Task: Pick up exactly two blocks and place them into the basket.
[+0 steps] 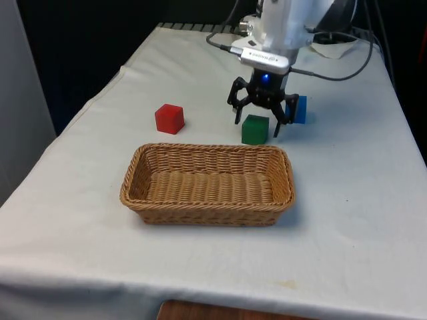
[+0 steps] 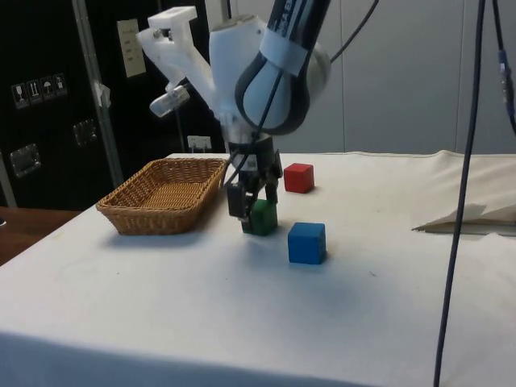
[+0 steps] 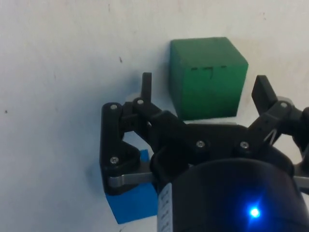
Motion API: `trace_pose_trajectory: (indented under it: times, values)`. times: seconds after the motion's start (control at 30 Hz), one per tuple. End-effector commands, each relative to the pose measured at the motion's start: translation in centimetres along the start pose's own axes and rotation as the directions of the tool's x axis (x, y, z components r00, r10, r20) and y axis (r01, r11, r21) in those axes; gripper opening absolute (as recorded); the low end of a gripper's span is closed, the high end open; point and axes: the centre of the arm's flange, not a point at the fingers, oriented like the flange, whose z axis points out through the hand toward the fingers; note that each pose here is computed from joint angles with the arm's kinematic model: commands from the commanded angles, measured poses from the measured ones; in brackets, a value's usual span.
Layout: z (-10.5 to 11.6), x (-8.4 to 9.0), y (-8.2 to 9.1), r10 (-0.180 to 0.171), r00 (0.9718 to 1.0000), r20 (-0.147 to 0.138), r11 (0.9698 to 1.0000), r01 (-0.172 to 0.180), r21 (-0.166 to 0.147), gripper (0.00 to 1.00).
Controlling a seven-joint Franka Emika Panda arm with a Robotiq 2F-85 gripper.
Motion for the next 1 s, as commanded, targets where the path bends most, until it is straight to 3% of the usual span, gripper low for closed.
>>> trace_pose_trajectory:
  times: [0.0, 0.1, 0.13, 0.17, 0.2, 0.3, 0.37, 0.4, 0.47, 0.5, 0.63, 0.97]
  values:
    - [0.0, 0.1, -0.3, 0.002, 1.0, -0.01, 0.9998, -0.001, 0.021, 1.0]
    - [0.8, 0.2, -0.4, 0.011, 0.9998, -0.014, 0.9997, -0.011, 0.022, 1.0]
    - [1.0, 0.1, -0.2, 0.012, 0.9999, -0.006, 0.9999, -0.012, 0.001, 0.99]
    - [1.0, 0.2, -0.4, 0.013, 0.9998, -0.013, 0.9997, -0.013, 0.022, 0.99]
    - [1.2, 0.2, -0.4, 0.016, 0.9998, -0.015, 0.9996, -0.015, 0.023, 0.91]
    - [1.5, 0.2, -0.5, 0.019, 0.9997, -0.016, 0.9995, -0.019, 0.025, 0.58]
    - [1.5, 0.3, -0.5, 0.021, 0.9996, -0.018, 0.9994, -0.02, 0.028, 0.29]
    - [1.6, 0.3, -0.5, 0.022, 0.9996, -0.018, 0.9993, -0.021, 0.03, 0.09]
    - [1.5, 0.3, -0.4, 0.022, 0.9997, -0.011, 0.9997, -0.022, 0.014, 0.07]
    - [1.6, 0.3, -0.5, 0.022, 0.9996, -0.018, 0.9993, -0.021, 0.03, 0.07]
    - [1.6, 0.3, -0.5, 0.022, 0.9996, -0.018, 0.9993, -0.021, 0.03, 0.0]
    - [-0.2, 0.7, -0.1, 0.024, 0.9995, -0.021, 0.9993, -0.023, 0.029, 0.0]
